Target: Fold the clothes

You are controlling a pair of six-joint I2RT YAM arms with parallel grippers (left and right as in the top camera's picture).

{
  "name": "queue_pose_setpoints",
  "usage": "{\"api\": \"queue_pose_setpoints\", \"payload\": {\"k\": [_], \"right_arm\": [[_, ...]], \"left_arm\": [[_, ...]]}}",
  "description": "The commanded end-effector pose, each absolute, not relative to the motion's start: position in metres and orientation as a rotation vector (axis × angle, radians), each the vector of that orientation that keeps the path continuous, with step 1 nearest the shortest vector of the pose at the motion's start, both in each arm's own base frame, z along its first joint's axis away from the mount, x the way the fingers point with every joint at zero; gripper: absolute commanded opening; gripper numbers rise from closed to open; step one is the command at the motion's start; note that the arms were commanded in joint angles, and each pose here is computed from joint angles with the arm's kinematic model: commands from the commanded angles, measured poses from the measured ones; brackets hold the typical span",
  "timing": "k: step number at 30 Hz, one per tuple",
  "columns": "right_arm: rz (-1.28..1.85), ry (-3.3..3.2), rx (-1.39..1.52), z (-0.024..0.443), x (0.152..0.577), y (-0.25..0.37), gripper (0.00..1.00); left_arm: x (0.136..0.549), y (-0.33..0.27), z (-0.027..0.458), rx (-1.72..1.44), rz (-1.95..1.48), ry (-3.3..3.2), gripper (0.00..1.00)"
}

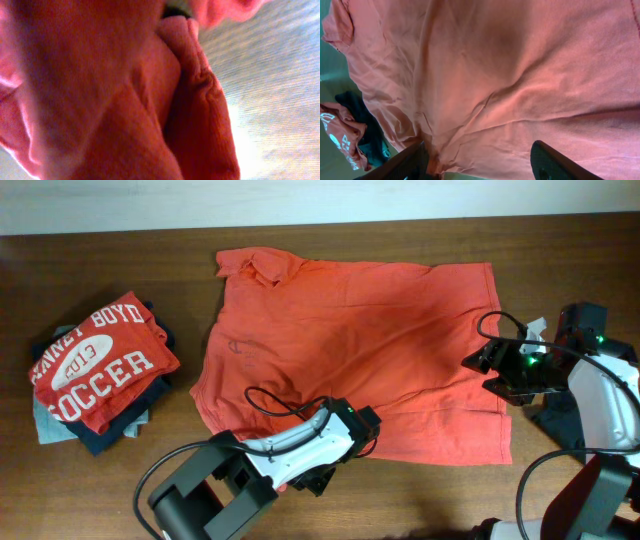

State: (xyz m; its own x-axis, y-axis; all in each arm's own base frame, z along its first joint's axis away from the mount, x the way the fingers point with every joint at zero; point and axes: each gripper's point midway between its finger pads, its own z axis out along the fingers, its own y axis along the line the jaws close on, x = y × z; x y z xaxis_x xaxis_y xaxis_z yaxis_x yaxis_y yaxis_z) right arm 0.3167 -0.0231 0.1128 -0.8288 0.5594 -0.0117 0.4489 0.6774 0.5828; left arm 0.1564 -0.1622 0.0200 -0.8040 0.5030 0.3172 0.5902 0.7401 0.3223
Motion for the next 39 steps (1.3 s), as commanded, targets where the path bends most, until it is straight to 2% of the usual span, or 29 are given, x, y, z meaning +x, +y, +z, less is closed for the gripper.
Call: {"api": "queue_pose_setpoints", "payload": {"k": [1,7,12,16,24,30,35,39], "right_arm": [[0.87,2.681,0.783,0.12,0.321,-0.023,0.71],[0.869,2.681,0.783,0.12,0.321,-0.023,0.7],[0.868,2.679,0.781,0.12,0.322,-0.024,0.71],[0.868,2.679,0.781,0.12,0.322,-0.024,0.71],[0.868,2.679,0.781,0.12,0.322,-0.024,0.71],[0.868,2.68,0.781,0.12,0.322,-0.024,0.7],[0.874,2.736,0.688,0.118,0.311,-0.017,0.7],[0.881,2.799,0.532,0.117,0.301,-0.002,0.7]], "left_arm": [[0.166,-0.169,0.05,-0.873,-0.584,-2.804,0.0],[0.17,-0.171,0.094,-0.95,-0.512,-2.839,0.0],[0.18,-0.159,0.111,-0.915,-0.436,-2.89,0.0],[0.196,-0.142,0.113,-0.822,-0.413,-2.914,0.02],[0.234,-0.137,0.105,-0.783,-0.043,-2.973,0.15],[0.27,-0.118,0.105,-0.65,0.046,-3.09,0.19],[0.26,-0.123,0.107,-0.663,0.217,-3.035,0.18],[0.244,-0.133,0.108,-0.749,0.2,-2.975,0.19]]}}
